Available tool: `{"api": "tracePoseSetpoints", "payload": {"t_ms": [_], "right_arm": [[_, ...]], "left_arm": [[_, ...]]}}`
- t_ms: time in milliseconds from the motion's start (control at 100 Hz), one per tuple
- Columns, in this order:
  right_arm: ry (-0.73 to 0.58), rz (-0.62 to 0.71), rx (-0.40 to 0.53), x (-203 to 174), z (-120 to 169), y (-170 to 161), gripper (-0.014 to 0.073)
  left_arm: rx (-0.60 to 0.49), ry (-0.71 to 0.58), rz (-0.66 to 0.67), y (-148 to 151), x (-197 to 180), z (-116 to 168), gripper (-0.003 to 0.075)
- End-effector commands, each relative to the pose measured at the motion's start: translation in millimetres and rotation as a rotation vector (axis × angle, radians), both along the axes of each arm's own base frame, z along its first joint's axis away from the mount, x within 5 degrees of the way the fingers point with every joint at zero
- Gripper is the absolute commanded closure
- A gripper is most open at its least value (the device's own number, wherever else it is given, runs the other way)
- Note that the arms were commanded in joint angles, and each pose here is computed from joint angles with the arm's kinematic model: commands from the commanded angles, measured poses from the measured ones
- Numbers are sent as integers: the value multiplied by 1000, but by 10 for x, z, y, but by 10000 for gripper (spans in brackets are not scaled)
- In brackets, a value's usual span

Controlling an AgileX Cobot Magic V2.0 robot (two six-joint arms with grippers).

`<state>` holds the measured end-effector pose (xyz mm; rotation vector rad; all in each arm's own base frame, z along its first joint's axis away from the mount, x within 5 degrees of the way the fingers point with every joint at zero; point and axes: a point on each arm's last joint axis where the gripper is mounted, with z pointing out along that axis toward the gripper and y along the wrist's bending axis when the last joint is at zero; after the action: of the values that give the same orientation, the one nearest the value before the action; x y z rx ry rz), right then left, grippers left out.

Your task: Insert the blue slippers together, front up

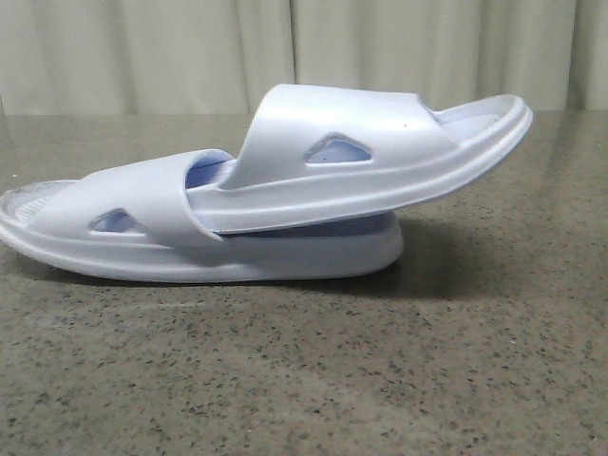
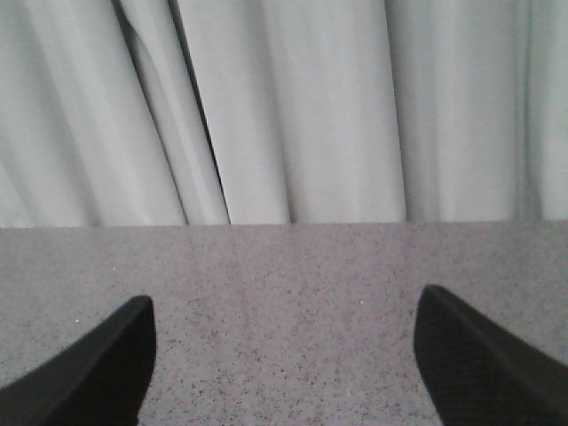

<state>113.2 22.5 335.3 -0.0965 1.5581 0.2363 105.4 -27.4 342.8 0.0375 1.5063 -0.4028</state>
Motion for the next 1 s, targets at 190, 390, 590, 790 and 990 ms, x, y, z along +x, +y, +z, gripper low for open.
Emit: {"api": "tracePoseSetpoints", "payload": {"t_ms": [190,390,590,790,990], "right_arm": [[-188,-44,-31,-445,-23,-96,76],[-208,-43,-61,-575,-255,-108,76],[-142,-54,-70,-536,-574,-115,76],[-165,-103,-62,-530,-561,-159,91],[-165,-103,-62,-530,-561,-159,329]], "left_arm": [[2,-90,95,135,-325,-231,307],[-5,-103,133,187,-441,-479,307],[5,-52,144,194,-414,-696,307],[11,-27,144,192,-399,-784,314],[11,-25,148,195,-397,-790,514]]}}
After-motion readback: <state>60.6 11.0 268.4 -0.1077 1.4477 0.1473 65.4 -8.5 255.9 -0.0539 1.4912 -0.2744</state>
